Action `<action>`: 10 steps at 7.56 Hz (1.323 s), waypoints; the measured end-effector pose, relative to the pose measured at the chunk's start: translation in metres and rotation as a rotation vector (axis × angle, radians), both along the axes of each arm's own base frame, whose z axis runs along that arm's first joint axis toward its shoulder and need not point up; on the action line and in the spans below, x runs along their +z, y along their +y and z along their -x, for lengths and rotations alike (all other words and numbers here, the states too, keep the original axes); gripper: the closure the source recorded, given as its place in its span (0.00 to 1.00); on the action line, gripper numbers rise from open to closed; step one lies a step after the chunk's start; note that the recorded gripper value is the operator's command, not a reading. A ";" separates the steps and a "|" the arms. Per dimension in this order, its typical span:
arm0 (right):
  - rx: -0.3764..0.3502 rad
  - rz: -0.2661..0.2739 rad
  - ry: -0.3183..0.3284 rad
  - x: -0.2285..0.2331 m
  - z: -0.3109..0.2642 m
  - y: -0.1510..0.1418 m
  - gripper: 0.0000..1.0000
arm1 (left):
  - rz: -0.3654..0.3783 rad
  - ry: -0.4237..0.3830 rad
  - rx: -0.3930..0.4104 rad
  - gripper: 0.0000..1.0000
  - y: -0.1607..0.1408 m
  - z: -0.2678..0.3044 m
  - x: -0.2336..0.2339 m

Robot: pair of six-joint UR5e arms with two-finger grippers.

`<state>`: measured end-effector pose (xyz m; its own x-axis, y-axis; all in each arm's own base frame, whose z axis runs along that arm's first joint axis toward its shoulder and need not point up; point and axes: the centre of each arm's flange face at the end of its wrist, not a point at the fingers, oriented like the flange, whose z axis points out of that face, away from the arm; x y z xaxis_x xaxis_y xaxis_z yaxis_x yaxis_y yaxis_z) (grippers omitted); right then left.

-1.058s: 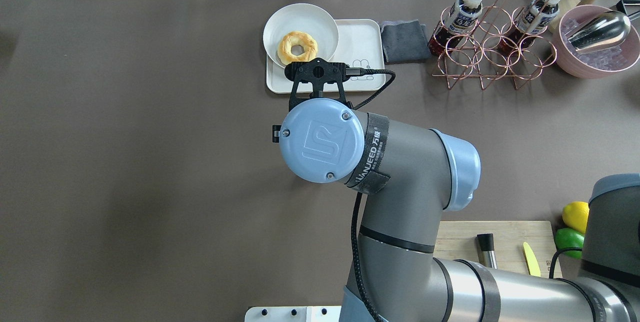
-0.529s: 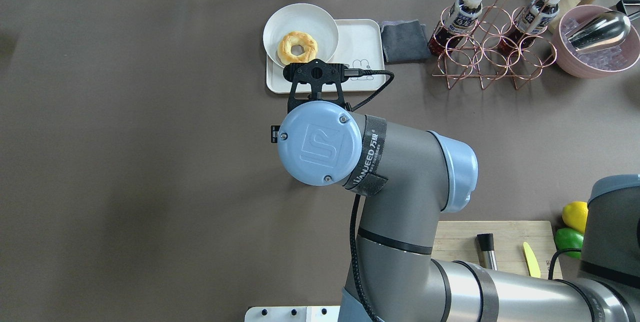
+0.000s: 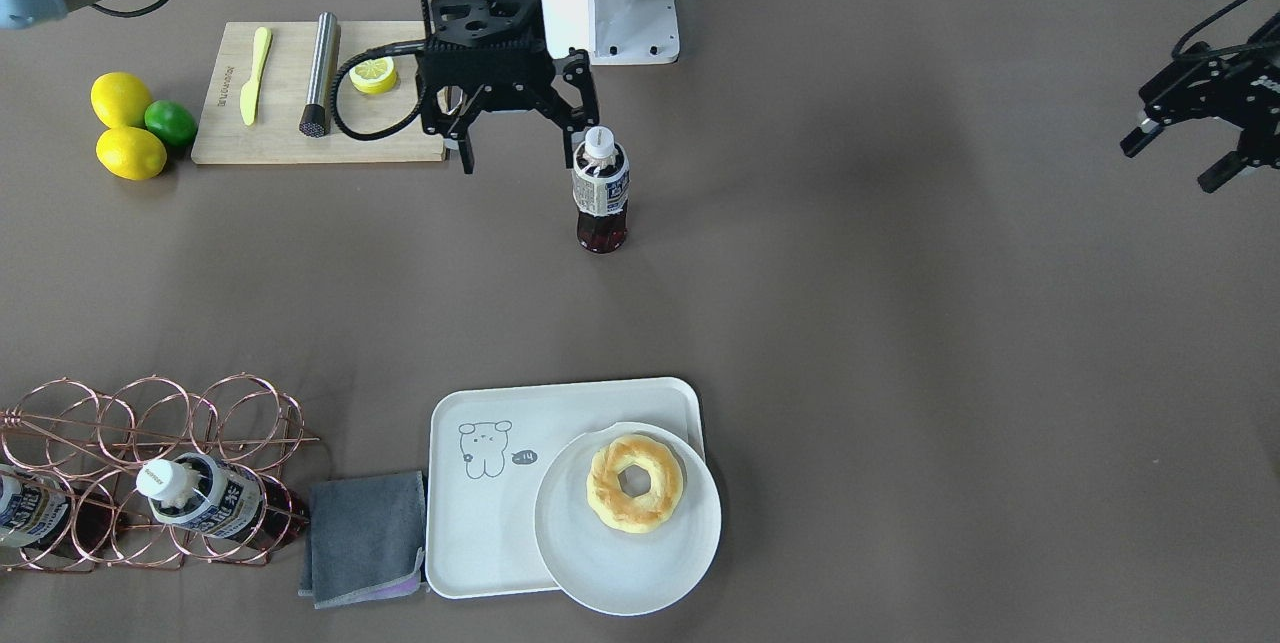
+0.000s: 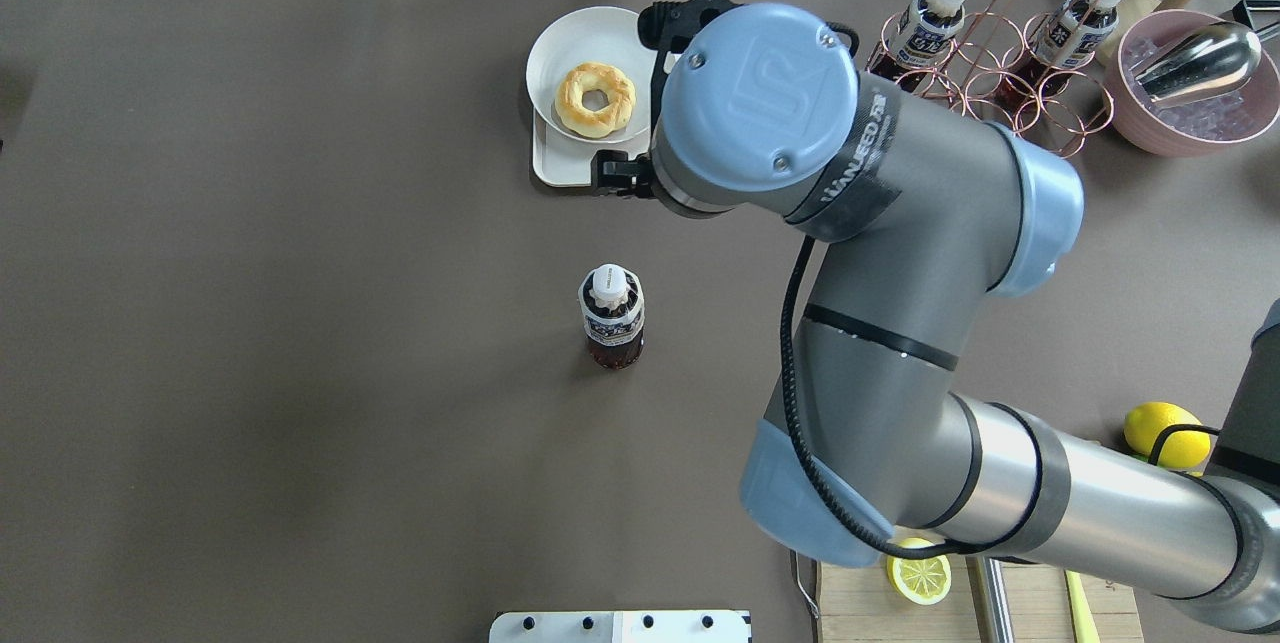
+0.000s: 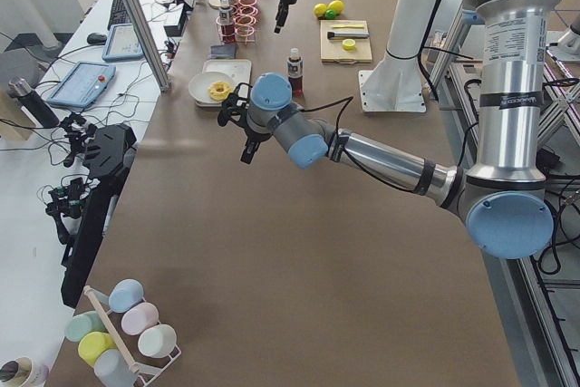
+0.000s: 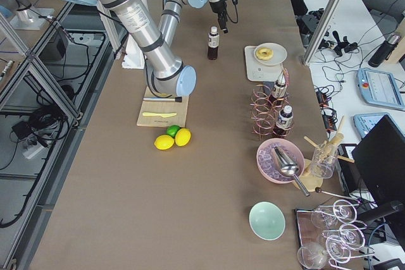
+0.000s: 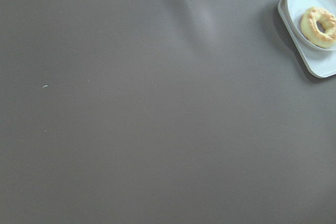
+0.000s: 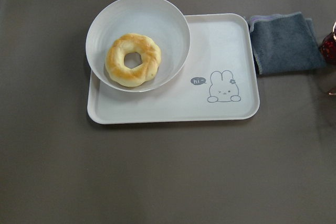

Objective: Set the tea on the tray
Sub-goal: 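Withdraw the right gripper while the left gripper reaches toward the bottle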

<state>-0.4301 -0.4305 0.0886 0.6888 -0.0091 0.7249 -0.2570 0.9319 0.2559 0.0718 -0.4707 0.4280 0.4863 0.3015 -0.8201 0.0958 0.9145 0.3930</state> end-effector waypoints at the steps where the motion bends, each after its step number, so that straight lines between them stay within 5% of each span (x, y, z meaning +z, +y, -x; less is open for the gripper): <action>1: -0.021 -0.001 0.021 0.024 -0.029 -0.013 0.00 | 0.014 0.002 -0.024 0.01 0.000 -0.038 -0.031; 4: -0.111 -0.023 0.093 0.104 -0.114 -0.023 0.00 | 0.100 0.028 -0.063 0.00 -0.008 -0.158 -0.135; 6: -0.155 -0.044 0.100 0.161 -0.153 -0.030 0.00 | 0.201 -0.061 -0.089 0.00 -0.001 -0.230 -0.255; 8: -0.203 -0.064 0.068 0.227 -0.206 -0.035 0.00 | 0.261 -0.102 -0.118 0.01 0.043 -0.296 -0.338; 10: -0.229 -0.078 0.082 0.272 -0.247 -0.038 0.00 | 0.258 -0.127 -0.167 0.01 0.086 -0.359 -0.359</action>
<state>-0.1834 -0.4682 0.3602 0.7189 -0.2248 0.6578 -0.0173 0.9402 0.3402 0.4309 -0.3851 0.0689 0.6149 -0.0006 -0.7886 0.2180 0.9612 0.1692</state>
